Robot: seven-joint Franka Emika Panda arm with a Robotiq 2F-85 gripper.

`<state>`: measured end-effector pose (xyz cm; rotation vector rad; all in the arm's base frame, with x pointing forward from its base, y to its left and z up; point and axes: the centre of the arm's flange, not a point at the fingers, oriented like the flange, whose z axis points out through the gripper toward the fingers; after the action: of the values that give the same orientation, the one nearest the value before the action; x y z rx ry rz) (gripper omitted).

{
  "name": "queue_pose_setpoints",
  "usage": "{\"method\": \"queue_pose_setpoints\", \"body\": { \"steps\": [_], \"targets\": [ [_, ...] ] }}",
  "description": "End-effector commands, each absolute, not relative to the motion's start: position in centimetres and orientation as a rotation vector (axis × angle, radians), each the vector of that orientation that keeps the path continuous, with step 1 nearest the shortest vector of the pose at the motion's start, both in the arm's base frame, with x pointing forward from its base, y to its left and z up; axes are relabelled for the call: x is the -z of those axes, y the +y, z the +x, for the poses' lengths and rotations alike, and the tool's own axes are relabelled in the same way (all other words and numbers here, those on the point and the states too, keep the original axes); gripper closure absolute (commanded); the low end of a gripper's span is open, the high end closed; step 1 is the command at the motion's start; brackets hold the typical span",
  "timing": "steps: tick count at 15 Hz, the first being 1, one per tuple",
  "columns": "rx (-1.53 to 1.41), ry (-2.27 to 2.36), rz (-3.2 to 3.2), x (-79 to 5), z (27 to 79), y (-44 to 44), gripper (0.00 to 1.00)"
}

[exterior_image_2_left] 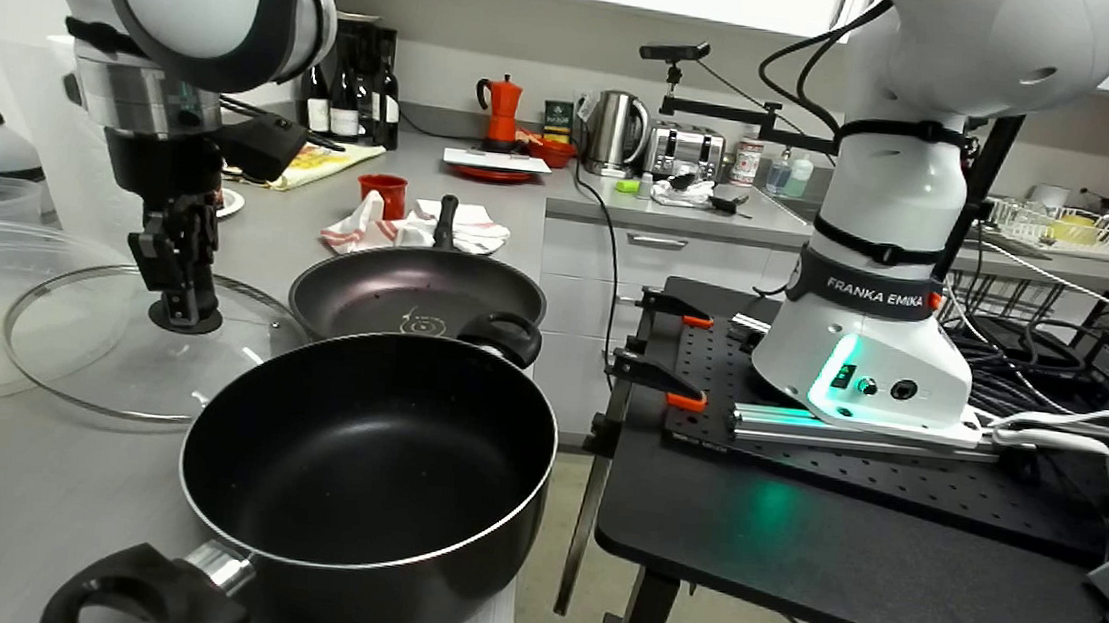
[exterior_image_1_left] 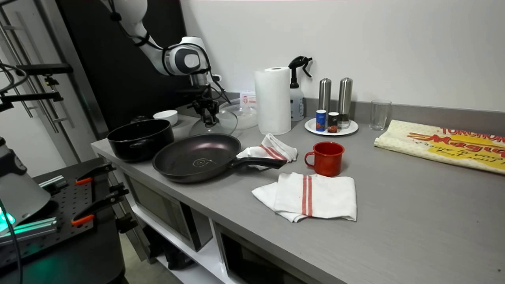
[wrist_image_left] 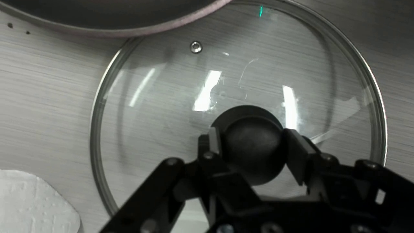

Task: Cover the pot with the clear lid

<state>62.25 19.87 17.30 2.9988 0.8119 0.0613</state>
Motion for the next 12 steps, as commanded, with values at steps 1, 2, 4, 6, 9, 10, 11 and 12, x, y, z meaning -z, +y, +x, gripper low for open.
{"method": "queue_pose_setpoints", "body": {
  "steps": [1,2,4,6,9,10,11,12],
  "targets": [
    [-0.174,0.79,2.957,-20.7,60.8,19.3,0.75],
    [-0.199,0.787,2.949,-21.4,60.8,19.1,0.75],
    [-0.257,0.781,2.932,-22.9,60.9,18.8,0.75],
    [-0.331,0.78,2.916,-24.6,61.1,18.6,0.75],
    [-0.442,0.809,2.889,-26.7,61.8,18.6,0.75],
    [-0.484,0.827,2.878,-27.3,62.0,18.6,0.75],
    [-0.526,0.838,2.869,-27.7,62.2,18.6,0.75],
    [-0.578,0.858,2.858,-28.0,62.4,18.7,0.75]
  ]
}}
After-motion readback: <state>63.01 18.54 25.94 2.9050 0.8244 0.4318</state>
